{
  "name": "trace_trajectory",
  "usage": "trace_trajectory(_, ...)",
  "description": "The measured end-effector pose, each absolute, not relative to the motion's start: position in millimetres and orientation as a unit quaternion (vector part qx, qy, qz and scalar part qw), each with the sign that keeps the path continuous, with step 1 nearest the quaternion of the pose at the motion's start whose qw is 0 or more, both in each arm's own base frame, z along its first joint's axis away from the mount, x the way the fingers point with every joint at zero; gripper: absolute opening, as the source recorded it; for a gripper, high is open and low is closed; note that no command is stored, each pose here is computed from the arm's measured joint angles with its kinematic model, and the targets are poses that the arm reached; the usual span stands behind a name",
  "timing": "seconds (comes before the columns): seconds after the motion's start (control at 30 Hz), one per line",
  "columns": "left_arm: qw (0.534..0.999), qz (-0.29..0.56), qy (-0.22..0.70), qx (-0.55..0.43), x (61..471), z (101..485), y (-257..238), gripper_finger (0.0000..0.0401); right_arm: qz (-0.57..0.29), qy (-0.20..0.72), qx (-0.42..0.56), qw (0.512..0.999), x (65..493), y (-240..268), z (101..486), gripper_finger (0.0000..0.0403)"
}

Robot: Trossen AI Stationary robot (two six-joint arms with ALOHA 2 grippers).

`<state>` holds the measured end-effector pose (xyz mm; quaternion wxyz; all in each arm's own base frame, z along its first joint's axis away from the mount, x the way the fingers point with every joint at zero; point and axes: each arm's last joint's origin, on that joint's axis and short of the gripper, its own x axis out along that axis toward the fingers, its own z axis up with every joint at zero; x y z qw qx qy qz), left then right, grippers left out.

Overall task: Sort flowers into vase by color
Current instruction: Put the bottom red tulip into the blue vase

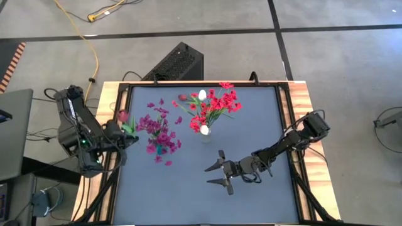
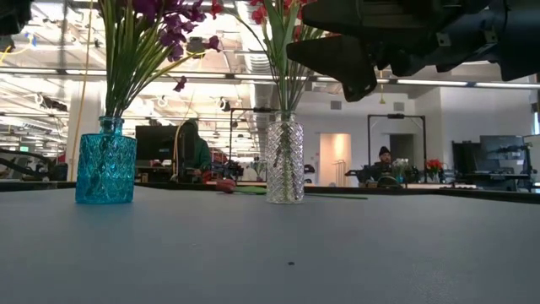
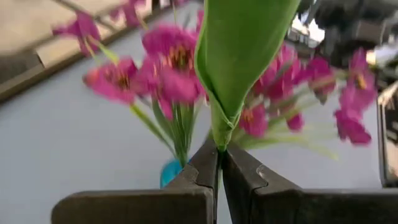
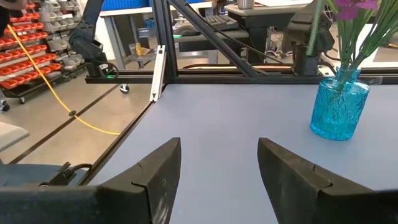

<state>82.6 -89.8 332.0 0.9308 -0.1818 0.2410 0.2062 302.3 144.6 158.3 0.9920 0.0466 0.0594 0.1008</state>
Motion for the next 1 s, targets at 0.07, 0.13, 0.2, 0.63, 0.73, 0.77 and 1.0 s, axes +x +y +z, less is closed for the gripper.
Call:
trace_trajectory(0.07, 0.936, 0.217, 0.221, -0.168, 84.4, 328.6, -90.3, 0.0, 0.101, 0.059, 0.046, 0.992, 302.3, 144.6, 158.3, 0.0239)
trace_trajectory(0.13, 0.938, 0.225, 0.211, -0.158, 86.1, 323.8, -91.0, 0.0, 0.101, 0.059, 0.046, 0.992, 302.3, 144.6, 158.3, 0.0239)
trace_trajectory(0.2, 0.937, 0.234, 0.209, -0.156, 86.9, 319.7, -90.2, 0.0, 0.101, 0.059, 0.046, 0.992, 302.3, 144.6, 158.3, 0.0239)
trace_trajectory(0.63, 0.932, 0.279, 0.178, -0.15, 93.5, 306.4, -84.2, 0.0, 0.101, 0.059, 0.046, 0.992, 302.3, 144.6, 158.3, 0.0239)
trace_trajectory(0.73, 0.931, 0.282, 0.175, -0.15, 95.4, 306.8, -84.0, 0.0, 0.101, 0.059, 0.046, 0.992, 302.3, 144.6, 158.3, 0.0239)
trace_trajectory(0.77, 0.931, 0.283, 0.175, -0.149, 95.7, 306.8, -83.7, 0.0, 0.101, 0.059, 0.046, 0.992, 302.3, 144.6, 158.3, 0.0239)
trace_trajectory(1.0, 0.929, 0.286, 0.174, -0.157, 97.3, 306.9, -83.7, 0.0, 0.101, 0.059, 0.046, 0.992, 302.3, 144.6, 158.3, 0.0239)
